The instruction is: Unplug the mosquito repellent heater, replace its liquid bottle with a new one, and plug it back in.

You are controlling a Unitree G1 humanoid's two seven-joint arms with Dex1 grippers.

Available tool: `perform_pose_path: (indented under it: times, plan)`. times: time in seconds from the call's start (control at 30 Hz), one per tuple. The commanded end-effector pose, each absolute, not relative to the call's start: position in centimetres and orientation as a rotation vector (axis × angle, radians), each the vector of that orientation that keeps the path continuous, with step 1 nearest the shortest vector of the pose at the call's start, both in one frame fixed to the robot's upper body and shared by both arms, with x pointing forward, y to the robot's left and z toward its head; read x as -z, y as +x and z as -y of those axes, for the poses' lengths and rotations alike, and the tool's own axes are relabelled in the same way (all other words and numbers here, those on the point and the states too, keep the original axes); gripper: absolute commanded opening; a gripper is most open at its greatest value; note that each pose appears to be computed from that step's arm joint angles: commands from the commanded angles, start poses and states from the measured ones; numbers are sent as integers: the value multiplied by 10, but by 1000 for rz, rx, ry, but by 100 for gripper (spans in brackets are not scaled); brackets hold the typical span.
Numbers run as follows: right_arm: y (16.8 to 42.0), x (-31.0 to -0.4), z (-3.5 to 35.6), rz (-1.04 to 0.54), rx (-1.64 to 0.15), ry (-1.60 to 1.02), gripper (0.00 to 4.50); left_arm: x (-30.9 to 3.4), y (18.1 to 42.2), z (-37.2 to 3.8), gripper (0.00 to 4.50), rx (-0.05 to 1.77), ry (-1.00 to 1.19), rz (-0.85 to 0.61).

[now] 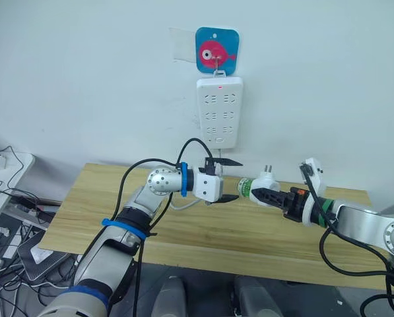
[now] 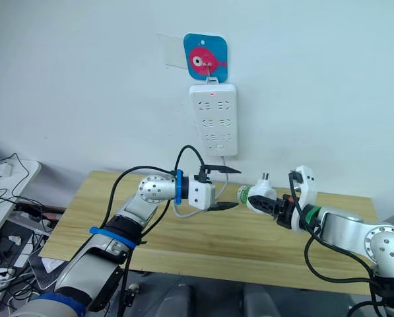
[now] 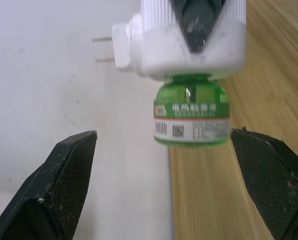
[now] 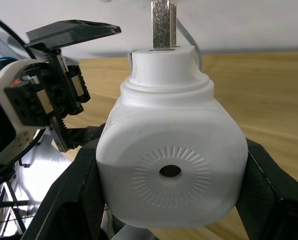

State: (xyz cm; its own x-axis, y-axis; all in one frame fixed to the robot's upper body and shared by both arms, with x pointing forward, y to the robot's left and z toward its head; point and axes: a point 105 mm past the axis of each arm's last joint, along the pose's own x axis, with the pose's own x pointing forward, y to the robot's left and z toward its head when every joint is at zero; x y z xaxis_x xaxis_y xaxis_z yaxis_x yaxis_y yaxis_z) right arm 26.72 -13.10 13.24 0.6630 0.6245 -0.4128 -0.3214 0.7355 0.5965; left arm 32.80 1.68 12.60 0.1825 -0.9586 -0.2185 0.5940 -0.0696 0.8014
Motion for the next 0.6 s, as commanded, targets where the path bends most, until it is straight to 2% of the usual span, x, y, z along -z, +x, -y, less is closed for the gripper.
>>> perform_pose_path:
  times: [0.03, 0.2, 0.3, 0.47, 0.6]
  plan:
    - [266, -147, 121, -618, -580, 541, 297, -129, 325, -9, 450, 1364, 952, 518]
    - [267, -148, 115, -623, -571, 537, 297, -127, 323, -5, 450, 1366, 922, 491]
    - [266, -148, 112, -630, -573, 546, 297, -125, 320, -4, 391, 1385, 906, 477]
    - [265, -149, 108, -635, -576, 556, 297, -123, 317, -4, 235, 1402, 902, 459]
    - [267, -151, 106, -632, -575, 570, 297, -122, 316, -3, 224, 1411, 902, 450]
